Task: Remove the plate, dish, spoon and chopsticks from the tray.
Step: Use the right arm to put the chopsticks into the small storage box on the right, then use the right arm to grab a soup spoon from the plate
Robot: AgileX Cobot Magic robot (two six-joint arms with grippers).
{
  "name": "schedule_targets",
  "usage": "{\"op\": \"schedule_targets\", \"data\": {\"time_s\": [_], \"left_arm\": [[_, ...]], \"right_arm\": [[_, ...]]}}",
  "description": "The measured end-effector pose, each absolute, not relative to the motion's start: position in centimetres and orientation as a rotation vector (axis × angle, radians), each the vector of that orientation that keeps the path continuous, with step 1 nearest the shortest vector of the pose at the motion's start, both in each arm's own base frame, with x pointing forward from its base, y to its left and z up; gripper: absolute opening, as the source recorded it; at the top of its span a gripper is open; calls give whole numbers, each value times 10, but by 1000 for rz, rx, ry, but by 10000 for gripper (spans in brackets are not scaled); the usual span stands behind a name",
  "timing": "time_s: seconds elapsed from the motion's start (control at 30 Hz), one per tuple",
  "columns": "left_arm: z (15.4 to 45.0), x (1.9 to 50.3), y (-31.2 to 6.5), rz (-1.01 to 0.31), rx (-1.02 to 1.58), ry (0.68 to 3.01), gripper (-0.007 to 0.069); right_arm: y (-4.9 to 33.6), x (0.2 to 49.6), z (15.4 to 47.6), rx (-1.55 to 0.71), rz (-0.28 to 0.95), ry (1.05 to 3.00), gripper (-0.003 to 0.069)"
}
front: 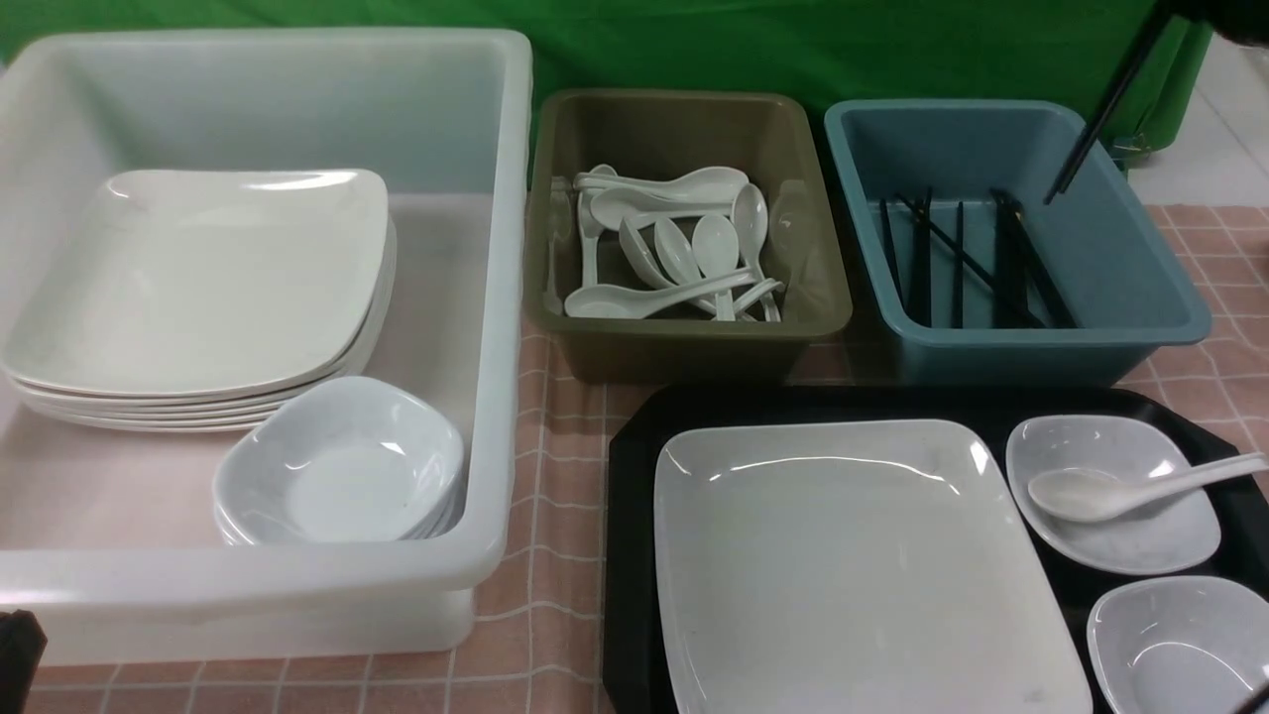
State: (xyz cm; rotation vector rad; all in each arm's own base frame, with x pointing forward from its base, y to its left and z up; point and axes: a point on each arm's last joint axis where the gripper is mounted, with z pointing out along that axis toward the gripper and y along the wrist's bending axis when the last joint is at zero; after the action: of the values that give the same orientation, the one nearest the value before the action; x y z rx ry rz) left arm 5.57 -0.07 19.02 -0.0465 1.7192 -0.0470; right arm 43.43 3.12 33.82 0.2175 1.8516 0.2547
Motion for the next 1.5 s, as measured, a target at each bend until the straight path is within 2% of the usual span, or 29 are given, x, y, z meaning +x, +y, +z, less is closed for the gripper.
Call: {"op": "schedule_targets", "data": {"time_s": [0.07, 0.17, 0.3, 0.37, 0.47, 0.57, 0.63, 0.7, 0.73, 0.83, 0.87, 0.93, 0.97, 1.07, 1.17, 1.2, 1.3, 1.33, 1.37, 1.43, 1.5], "left_arm": [[190, 56, -1, -47, -47, 1719, 4], [190, 56, -1, -47, -47, 1719, 4], [190, 56, -1, -47, -47, 1719, 4], [190, 56, -1, -47, -47, 1719, 4], [190, 56, -1, -47, -47, 1719, 4], [190, 56, -1, -47, -47, 1719, 4], [190, 56, -1, -47, -47, 1719, 4], [190, 56, -1, -47, -47, 1719, 4], [190, 56, -1, -47, -47, 1719, 4], [190, 56, -1, -47, -47, 1719, 4], [190, 56, -1, -47, -47, 1719, 4], [190, 56, -1, -47, -47, 1719, 4], [190, 56, -1, -47, -47, 1719, 4], [190, 56, -1, -47, -47, 1719, 4], [190, 56, -1, -46, -46, 1719, 4], [190, 56, -1, -46, -46, 1719, 4], [190, 56, -1, -47, -47, 1719, 4], [190, 56, -1, -47, -47, 1719, 4], [190, 56, -1, -47, -47, 1719, 4], [190, 56, -1, -47, -47, 1719, 4], [190, 56, -1, -47, -47, 1719, 4]], "right_arm": [[32, 449, 328, 205, 241, 1870, 150], [34, 479, 292, 200, 216, 1957, 150], [35, 493, 259, 208, 195, 2061, 166], [35, 496, 240, 218, 184, 2129, 238], [34, 492, 229, 252, 171, 2227, 347], [33, 486, 231, 273, 160, 2292, 383], [32, 473, 246, 273, 135, 2359, 389], [30, 455, 271, 208, 87, 2424, 349], [29, 453, 273, 199, 81, 2432, 342], [25, 411, 318, 73, -3, 2557, 186], [24, 406, 322, 67, -12, 2570, 166], [15, 378, 347, 87, -69, 2642, 55], [10, 368, 354, 104, -96, 2668, 32], [1, 343, 362, 163, -153, 2716, 30], [-9, 314, 341, 289, -178, 2781, 30], [-10, 313, 343, 298, -174, 2770, 30], [-23, 284, 285, 519, -163, 2800, 30], [-24, 283, 282, 545, -153, 2780, 30], [-30, 273, 253, 683, -126, 2762, 30], [-33, 268, 237, 784, -97, 2724, 30], [-41, 264, 218, 977, -39, 2619, 46]]}}
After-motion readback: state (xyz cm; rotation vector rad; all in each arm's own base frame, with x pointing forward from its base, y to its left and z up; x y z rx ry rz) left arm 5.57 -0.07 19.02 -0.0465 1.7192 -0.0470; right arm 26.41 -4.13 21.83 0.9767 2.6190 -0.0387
